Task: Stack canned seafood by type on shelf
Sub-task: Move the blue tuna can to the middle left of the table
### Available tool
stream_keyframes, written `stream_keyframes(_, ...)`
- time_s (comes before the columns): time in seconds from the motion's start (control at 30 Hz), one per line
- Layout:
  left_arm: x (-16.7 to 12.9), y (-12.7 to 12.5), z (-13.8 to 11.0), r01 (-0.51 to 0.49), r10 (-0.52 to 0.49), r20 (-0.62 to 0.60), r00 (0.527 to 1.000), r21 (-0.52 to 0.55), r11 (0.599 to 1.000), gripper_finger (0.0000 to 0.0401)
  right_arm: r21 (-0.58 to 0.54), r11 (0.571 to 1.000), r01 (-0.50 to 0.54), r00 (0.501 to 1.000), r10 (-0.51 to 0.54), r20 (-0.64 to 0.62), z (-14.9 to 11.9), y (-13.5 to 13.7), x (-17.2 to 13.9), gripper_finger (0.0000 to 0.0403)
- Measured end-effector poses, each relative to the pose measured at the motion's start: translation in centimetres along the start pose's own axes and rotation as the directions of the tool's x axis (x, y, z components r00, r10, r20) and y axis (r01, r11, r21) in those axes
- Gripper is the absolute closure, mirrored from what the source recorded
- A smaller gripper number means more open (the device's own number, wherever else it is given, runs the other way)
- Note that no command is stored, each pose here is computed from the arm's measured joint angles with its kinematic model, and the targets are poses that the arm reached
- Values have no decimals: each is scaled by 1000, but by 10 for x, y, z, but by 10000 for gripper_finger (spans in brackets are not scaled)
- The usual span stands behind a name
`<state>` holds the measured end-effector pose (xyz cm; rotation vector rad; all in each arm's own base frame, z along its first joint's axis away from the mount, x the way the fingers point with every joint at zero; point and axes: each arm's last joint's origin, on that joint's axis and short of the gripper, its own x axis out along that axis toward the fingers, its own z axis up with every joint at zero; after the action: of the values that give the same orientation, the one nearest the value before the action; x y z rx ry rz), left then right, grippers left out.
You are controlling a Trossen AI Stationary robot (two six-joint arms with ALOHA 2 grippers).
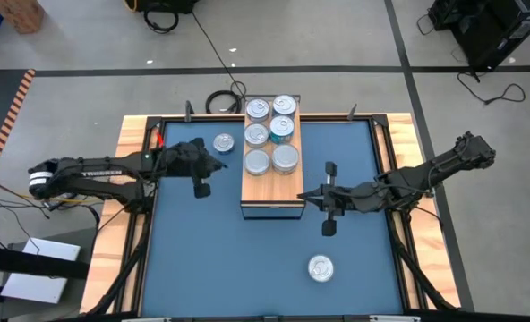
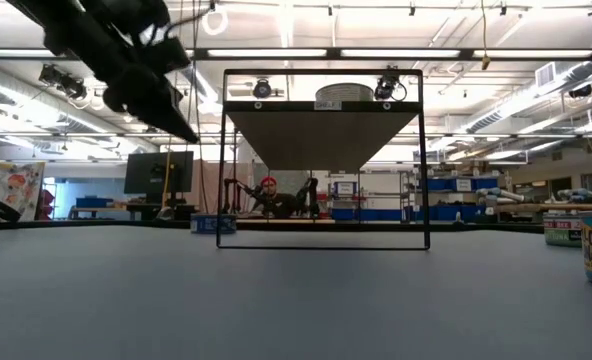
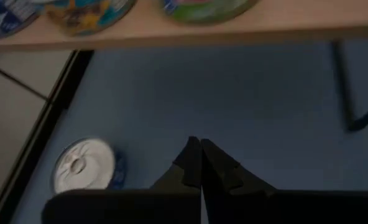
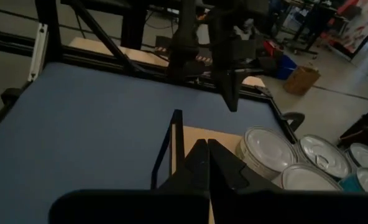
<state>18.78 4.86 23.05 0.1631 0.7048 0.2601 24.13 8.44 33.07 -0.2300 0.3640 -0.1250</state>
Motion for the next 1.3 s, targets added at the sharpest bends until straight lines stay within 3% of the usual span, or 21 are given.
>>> stream_keyframes(0.37,41,27,-24,6,5,-218,976,48,999,383,17,999,38,999,-38,-16,-15,6,4,401)
stream_keyframes(0.5,54,29,-30,-51,67,-275,959,64,997,361,11,999,38,999,-38,-17,-15,6,4,401)
stream_keyframes(0.7,64,38,-30,-216,229,-292,929,76,973,328,9,999,38,999,-38,-10,-15,6,4,401)
stream_keyframes(0.83,66,55,-31,-267,251,-247,936,-31,963,352,16,999,38,999,-38,-10,-15,6,4,401)
stream_keyframes(0.93,65,71,-33,-253,230,-196,953,-100,962,390,16,999,38,999,-38,-10,-15,6,4,401)
stream_keyframes(1.0,64,79,-35,-231,207,-172,963,-129,964,394,20,999,38,999,-38,-4,-14,6,4,401)
stream_keyframes(1.3,82,92,-46,-194,171,-206,963,-99,976,398,22,999,39,999,-39,8,-13,6,4,401)
